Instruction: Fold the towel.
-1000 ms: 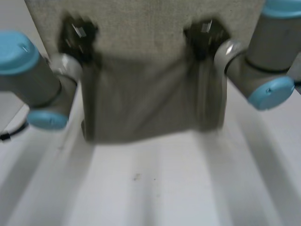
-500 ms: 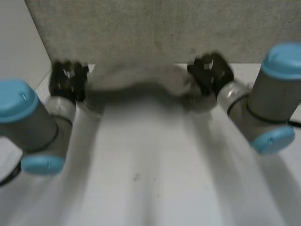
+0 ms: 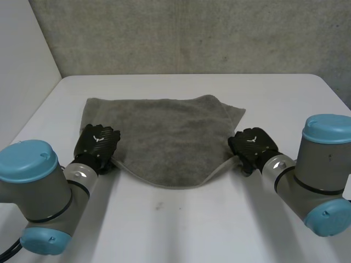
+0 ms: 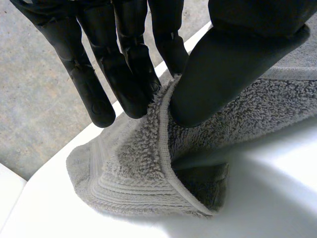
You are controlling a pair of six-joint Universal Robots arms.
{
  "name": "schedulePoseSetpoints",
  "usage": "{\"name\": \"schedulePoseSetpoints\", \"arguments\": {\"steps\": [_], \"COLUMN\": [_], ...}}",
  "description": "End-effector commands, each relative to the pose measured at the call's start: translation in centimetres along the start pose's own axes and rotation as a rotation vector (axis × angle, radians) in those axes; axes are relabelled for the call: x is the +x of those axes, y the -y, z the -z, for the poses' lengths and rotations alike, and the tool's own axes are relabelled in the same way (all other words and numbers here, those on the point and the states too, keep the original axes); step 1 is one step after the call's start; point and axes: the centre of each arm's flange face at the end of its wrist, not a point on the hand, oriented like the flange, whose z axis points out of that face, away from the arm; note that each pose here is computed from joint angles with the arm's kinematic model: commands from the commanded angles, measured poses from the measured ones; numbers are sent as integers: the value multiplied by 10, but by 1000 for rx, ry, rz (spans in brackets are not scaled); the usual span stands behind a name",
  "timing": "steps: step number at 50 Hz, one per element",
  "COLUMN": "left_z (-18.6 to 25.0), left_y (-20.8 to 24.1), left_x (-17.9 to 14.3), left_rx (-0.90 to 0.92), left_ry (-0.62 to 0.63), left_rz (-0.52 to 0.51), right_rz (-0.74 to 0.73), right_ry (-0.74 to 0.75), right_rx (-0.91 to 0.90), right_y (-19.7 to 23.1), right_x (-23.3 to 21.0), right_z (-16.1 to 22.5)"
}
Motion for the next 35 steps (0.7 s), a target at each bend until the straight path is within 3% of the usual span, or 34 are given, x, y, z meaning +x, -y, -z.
{"name": "schedulePoseSetpoints", "arguments": {"steps": [1, 18, 35], "left_z": [2, 3, -2], "left_y": [-2, -2, -6], "left_x": [1, 0, -7], "left_rx": [7, 32, 21], "left_ry": [4, 16, 34], "left_rz": [0, 1, 7], "right_rz": [-75, -49, -32], "right_ry": [-13, 89, 93], "right_rx": [19, -50, -78], "right_y": [-2, 3, -8], "right_x": [14, 30, 36], "right_z": [-3, -6, -25]}}
